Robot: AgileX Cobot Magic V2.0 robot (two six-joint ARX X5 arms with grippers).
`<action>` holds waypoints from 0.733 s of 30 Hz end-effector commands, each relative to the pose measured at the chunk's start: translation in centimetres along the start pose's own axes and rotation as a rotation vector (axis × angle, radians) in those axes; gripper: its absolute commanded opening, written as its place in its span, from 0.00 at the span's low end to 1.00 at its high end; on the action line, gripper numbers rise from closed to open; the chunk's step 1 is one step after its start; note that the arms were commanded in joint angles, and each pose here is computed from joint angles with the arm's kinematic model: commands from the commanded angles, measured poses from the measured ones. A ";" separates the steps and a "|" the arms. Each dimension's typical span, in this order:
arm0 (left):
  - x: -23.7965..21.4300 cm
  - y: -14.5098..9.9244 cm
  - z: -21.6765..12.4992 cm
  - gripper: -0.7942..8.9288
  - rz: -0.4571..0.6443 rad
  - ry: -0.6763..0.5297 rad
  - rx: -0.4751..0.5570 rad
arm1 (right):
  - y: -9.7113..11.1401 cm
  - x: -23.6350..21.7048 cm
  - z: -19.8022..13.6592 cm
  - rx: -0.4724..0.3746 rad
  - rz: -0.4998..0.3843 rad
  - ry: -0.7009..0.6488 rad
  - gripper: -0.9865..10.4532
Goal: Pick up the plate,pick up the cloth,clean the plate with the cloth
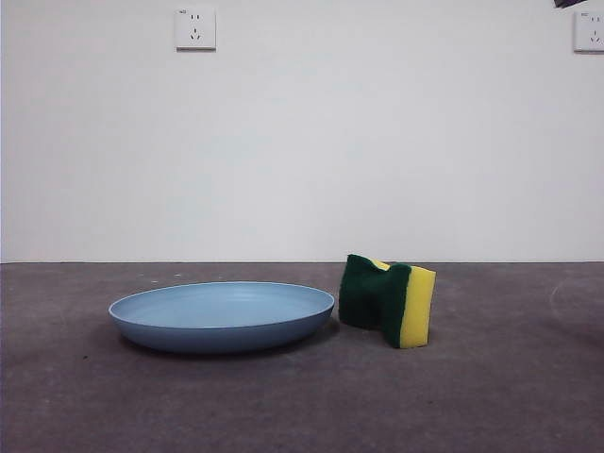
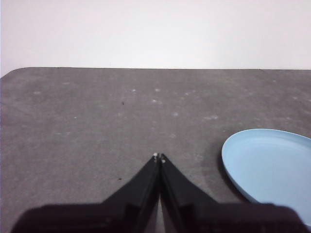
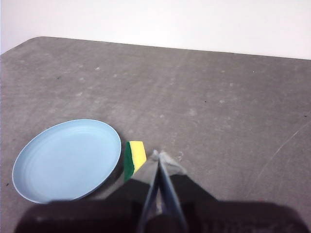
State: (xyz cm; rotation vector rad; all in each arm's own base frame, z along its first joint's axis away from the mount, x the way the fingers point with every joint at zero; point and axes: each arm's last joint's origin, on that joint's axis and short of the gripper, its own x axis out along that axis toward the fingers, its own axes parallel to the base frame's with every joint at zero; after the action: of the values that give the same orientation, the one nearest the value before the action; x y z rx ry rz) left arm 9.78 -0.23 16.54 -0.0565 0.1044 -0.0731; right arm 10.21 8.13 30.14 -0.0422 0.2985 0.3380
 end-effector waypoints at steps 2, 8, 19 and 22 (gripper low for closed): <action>0.1 0.2 -1.3 0.08 0.015 0.021 -0.011 | 0.0 0.1 -0.1 0.012 0.000 -0.005 0.09; 0.0 0.3 -1.8 0.08 0.022 0.073 -0.021 | 0.0 0.1 -0.1 0.012 0.000 -0.005 0.09; 0.0 0.3 -1.8 0.08 0.021 0.070 -0.041 | 0.0 0.1 -0.1 0.011 0.000 -0.005 0.09; 0.0 0.3 -1.8 0.08 0.021 0.070 -0.041 | 0.0 0.1 -0.1 0.011 0.000 -0.005 0.09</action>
State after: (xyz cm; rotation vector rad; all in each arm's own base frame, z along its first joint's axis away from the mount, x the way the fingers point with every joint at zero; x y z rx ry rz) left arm 9.55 -0.07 15.19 -0.0872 0.1684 -0.0573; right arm 10.21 8.13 30.14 -0.0422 0.2985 0.3380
